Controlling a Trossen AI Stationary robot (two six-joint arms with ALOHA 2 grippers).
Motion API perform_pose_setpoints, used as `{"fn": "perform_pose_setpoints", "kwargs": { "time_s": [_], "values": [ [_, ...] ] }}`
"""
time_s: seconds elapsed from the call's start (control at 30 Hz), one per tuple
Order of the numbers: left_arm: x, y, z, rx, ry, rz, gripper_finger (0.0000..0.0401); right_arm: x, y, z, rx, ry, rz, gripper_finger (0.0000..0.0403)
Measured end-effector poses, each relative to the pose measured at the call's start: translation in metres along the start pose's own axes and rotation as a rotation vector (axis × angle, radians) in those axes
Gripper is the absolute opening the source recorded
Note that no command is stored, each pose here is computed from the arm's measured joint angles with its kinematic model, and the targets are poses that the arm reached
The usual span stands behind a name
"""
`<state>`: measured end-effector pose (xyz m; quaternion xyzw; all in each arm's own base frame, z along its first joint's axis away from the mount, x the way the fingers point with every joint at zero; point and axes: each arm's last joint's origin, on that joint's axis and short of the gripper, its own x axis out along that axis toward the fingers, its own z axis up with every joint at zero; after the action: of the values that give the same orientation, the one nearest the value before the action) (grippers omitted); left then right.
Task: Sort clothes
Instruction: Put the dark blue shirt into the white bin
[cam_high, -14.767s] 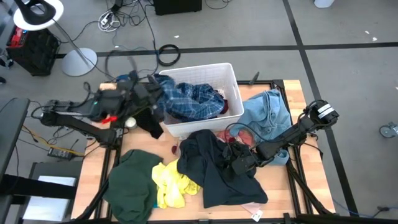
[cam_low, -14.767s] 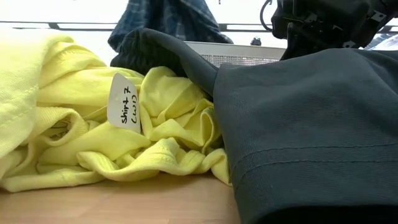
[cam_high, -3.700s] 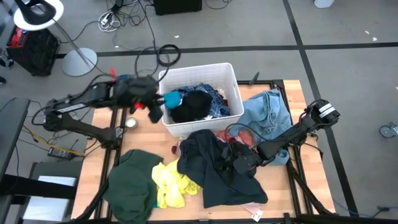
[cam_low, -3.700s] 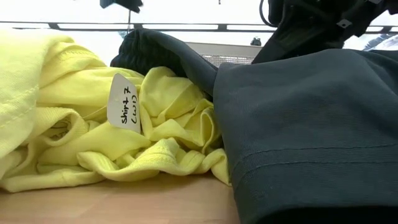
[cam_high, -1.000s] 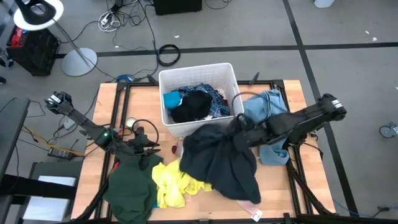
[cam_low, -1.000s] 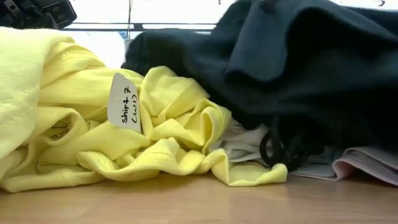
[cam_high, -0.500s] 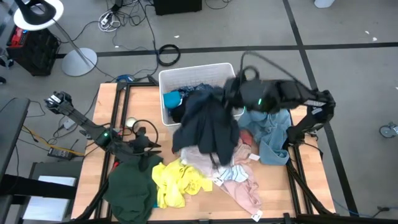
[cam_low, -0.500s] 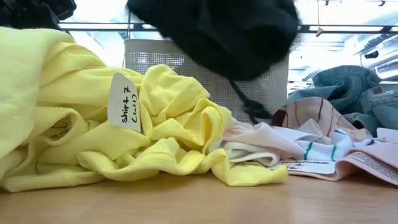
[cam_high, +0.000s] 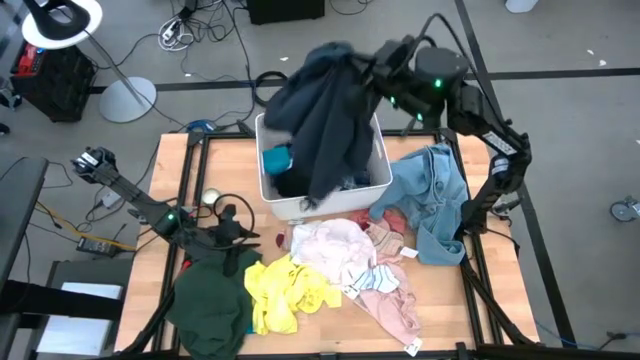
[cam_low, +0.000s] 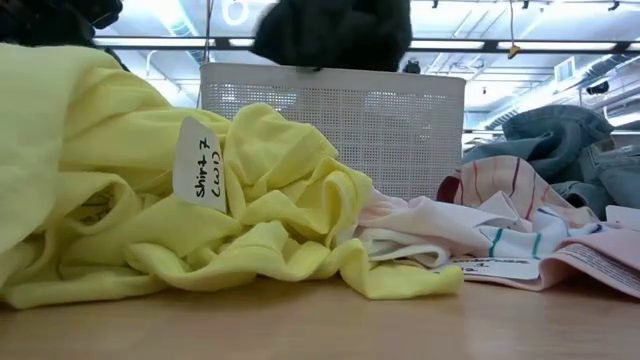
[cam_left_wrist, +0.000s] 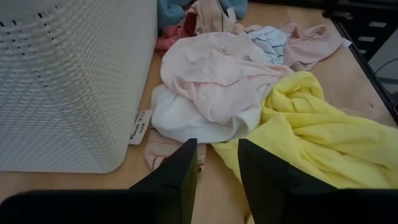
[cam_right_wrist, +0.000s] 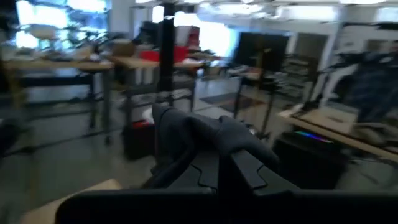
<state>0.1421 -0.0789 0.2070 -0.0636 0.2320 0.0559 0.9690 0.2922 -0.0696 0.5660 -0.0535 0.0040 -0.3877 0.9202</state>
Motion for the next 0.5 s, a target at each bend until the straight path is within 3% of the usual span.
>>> {"fn": "perform_pose_setpoints", "kwargs": {
  "time_s": [0.2, 0.5],
  "values": [
    [0.001, 0.0, -0.001, 0.005, 0.006, 0.003, 0.0122, 0.01, -0.019, 0.011, 0.07, -0.121, -0.034, 0.0005],
    [0.001, 0.0, -0.001, 0.033, 0.003, 0.011, 0.0122, 0.015, -0.006, -0.002, 0.048, -0.026, 0.057, 0.0005]
  ]
}}
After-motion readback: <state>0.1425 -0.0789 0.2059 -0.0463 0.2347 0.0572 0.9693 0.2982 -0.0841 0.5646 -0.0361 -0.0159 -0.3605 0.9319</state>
